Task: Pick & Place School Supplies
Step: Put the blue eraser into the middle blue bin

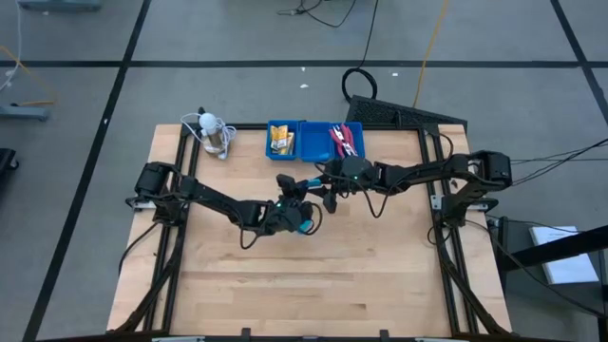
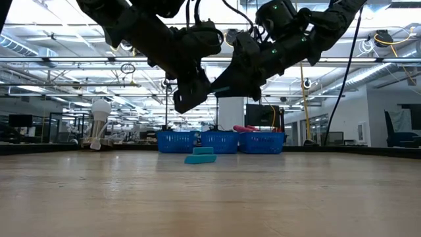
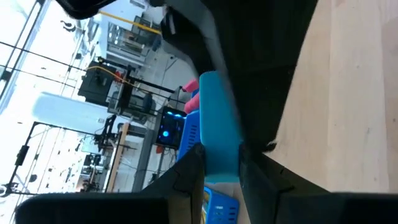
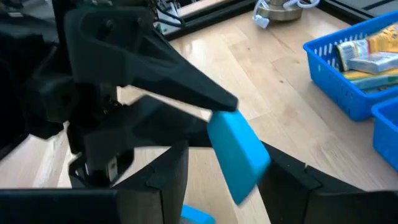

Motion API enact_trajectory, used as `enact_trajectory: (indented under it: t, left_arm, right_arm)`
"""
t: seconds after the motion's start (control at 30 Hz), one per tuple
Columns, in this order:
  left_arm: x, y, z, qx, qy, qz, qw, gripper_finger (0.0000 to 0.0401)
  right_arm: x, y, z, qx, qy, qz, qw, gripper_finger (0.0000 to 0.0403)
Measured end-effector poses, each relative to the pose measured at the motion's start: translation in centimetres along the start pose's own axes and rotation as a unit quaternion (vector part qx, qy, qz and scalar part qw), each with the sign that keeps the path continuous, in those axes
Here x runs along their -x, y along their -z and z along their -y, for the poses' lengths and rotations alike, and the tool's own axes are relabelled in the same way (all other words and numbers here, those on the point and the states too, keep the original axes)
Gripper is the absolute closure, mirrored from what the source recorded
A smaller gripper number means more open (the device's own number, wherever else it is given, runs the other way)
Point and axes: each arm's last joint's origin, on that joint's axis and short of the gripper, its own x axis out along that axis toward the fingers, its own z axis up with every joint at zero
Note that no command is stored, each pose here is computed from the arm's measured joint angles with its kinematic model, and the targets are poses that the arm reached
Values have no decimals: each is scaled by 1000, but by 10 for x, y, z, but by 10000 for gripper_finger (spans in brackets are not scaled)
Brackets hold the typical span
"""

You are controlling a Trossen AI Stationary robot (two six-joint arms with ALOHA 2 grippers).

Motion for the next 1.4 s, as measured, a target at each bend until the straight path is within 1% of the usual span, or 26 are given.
enact_trajectory:
  t: [0.2,0.43,0.53,0.67,0.8,0.9,1.0,1.4]
  left_arm:
    - [0,0,0,2,-1,-1,1000,316]
    - [0,0,0,3,0,0,1000,316]
    - [0,0,0,5,0,0,1000,316]
    - [0,0,0,5,0,0,1000,316]
    - [0,0,0,7,0,0,1000,316]
    - [0,0,0,7,0,-1,1000,316]
    - [0,0,0,6,0,-1,1000,316]
    - [0,0,1,16,11,7,1000,316]
  right_arm:
    - [8,-6,-2,4,0,3,1000,239]
    - [8,-6,-2,9,0,6,1000,243]
    - [9,-4,-2,12,-3,18,1000,243]
    - [10,0,4,-2,-5,37,999,243]
    - [12,3,11,-10,1,34,999,248]
    - [12,2,11,-16,-28,32,999,259]
    - [12,1,10,-15,-42,34,998,276]
    - [12,1,9,-12,-45,35,998,360]
